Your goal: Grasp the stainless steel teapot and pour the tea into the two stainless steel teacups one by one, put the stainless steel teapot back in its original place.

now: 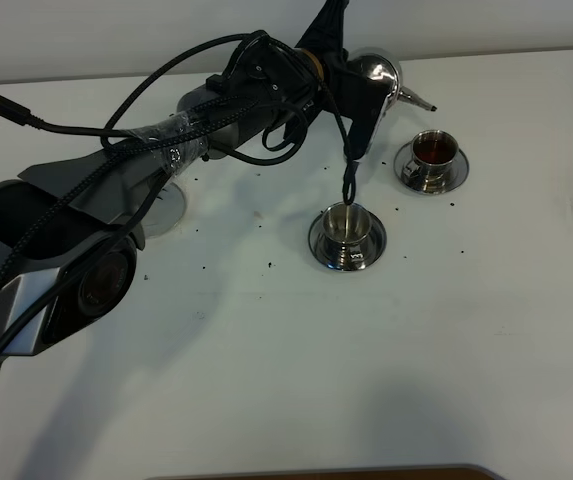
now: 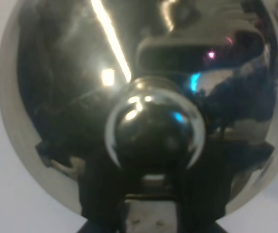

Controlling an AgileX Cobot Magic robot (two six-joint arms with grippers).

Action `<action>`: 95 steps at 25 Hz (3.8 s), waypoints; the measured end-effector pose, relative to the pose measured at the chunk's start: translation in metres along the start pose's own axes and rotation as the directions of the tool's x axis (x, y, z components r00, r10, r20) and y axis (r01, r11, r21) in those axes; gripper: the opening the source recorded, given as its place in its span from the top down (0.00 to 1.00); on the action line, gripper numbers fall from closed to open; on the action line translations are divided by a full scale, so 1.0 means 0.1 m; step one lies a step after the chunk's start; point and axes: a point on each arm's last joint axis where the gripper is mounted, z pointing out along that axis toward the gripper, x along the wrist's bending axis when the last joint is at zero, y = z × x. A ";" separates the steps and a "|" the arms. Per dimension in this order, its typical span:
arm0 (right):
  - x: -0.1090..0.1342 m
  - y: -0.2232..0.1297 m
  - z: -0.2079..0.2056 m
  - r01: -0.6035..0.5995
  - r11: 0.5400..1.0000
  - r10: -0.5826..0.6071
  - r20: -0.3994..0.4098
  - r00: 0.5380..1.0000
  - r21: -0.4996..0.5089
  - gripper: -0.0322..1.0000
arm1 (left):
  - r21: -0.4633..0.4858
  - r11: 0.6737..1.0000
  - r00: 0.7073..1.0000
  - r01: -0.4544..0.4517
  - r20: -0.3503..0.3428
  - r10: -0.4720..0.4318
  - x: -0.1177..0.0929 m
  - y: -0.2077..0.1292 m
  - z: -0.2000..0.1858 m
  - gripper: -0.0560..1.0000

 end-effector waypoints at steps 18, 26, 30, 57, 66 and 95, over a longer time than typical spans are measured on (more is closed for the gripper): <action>0.00 0.00 0.00 0.000 1.000 0.000 0.000 1.000 0.000 0.56 | 0.158 0.931 0.884 0.330 0.295 -0.364 0.10 -0.11 -0.51 0.71; 0.00 0.00 0.00 0.000 1.000 0.000 0.000 1.000 0.000 0.56 | 0.274 0.851 0.730 0.447 0.439 -0.524 -0.05 -0.08 -0.61 0.71; 0.00 0.00 0.00 0.000 1.000 0.000 0.000 1.000 0.000 0.56 | 0.323 0.812 0.680 0.486 0.443 -0.584 -0.08 -0.08 -0.63 0.71; 0.00 0.00 0.00 0.000 1.000 0.000 0.000 1.000 0.000 0.56 | 0.470 0.709 0.490 0.526 0.514 -0.704 0.06 -0.36 -1.61 0.71; 0.00 0.00 0.00 0.000 1.000 0.000 0.000 1.000 0.000 0.56 | 0.437 0.706 0.535 0.558 0.461 -0.708 -0.46 -0.55 -1.74 0.71; 0.00 0.00 0.00 0.001 1.000 -0.001 0.000 1.000 0.000 0.56 | 0.139 0.948 0.844 0.288 0.431 -0.320 -0.49 -0.54 -1.56 0.71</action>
